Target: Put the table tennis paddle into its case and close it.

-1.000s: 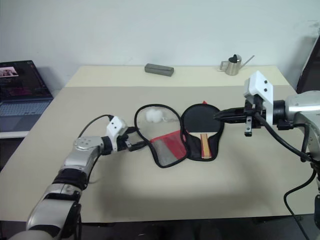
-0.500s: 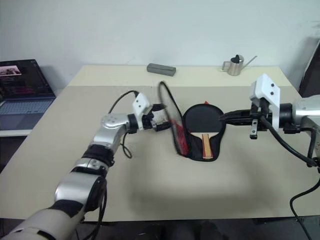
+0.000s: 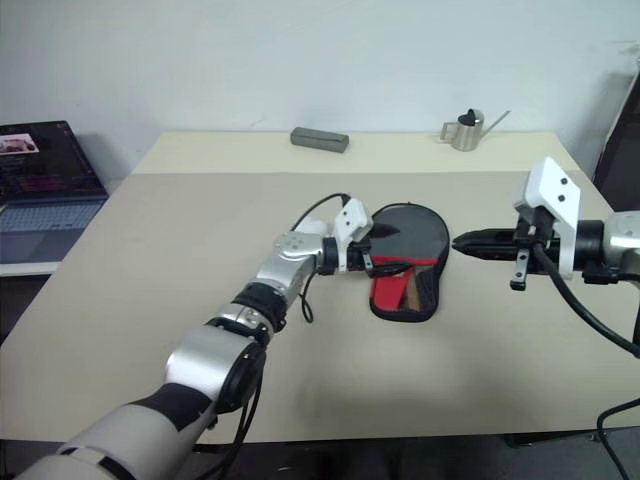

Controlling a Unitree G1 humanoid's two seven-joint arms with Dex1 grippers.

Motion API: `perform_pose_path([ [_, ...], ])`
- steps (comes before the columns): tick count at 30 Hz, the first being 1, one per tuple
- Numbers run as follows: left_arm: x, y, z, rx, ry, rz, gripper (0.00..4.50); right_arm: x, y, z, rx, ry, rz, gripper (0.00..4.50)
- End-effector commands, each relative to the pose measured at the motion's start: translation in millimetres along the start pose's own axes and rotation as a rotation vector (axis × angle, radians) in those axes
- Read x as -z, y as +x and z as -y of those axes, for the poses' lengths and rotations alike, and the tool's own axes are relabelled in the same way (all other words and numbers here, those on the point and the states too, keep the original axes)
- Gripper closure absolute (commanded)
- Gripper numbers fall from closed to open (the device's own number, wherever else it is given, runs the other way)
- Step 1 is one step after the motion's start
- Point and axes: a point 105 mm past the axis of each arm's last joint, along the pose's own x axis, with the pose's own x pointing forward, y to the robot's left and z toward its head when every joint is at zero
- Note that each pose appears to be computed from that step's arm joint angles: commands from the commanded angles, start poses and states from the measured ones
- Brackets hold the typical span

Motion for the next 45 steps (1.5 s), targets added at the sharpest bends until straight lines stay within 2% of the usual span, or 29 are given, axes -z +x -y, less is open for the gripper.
perform_pose_path([
  [1, -15, 3, -2, -0.002, 0.055, 0.033, 0.00, -8, -6, 2, 0.050, -0.019, 0.017, 4.36],
  [5, -27, -14, -10, 0.004, 0.076, 0.092, 0.00, 5, 4, 0, 0.065, 0.117, 0.036, 4.36],
  [7, -31, -30, -13, 0.024, 0.104, 0.102, 0.00, 16, 10, 3, 0.092, 0.175, 0.028, 3.99],
  [11, -34, -68, -7, 0.075, 0.128, 0.099, 0.00, 33, 22, 12, 0.141, 0.267, 0.027, 2.74],
  [15, -39, -101, 5, 0.078, 0.102, 0.090, 0.00, 44, 33, 18, 0.161, 0.324, 0.025, 1.31],
  [19, -44, -122, 12, 0.032, 0.079, 0.077, 0.00, 54, 46, 24, 0.178, 0.413, 0.031, 0.04],
  [23, -48, -140, 19, -0.004, 0.060, 0.069, 0.00, 83, 60, 44, 0.328, 0.593, -0.042, 0.04],
  [27, -52, -148, 24, -0.013, 0.057, 0.059, 0.00, 94, 67, 48, 0.353, 0.730, -0.072, 0.04],
  [32, -56, -152, 23, -0.021, 0.060, 0.050, 0.00, 107, 79, 55, 0.410, 0.781, -0.090, 0.04],
  [45, -59, -151, 21, -0.024, 0.072, 0.045, 0.00, 120, 100, 43, 0.362, 0.793, -0.105, 0.04],
])
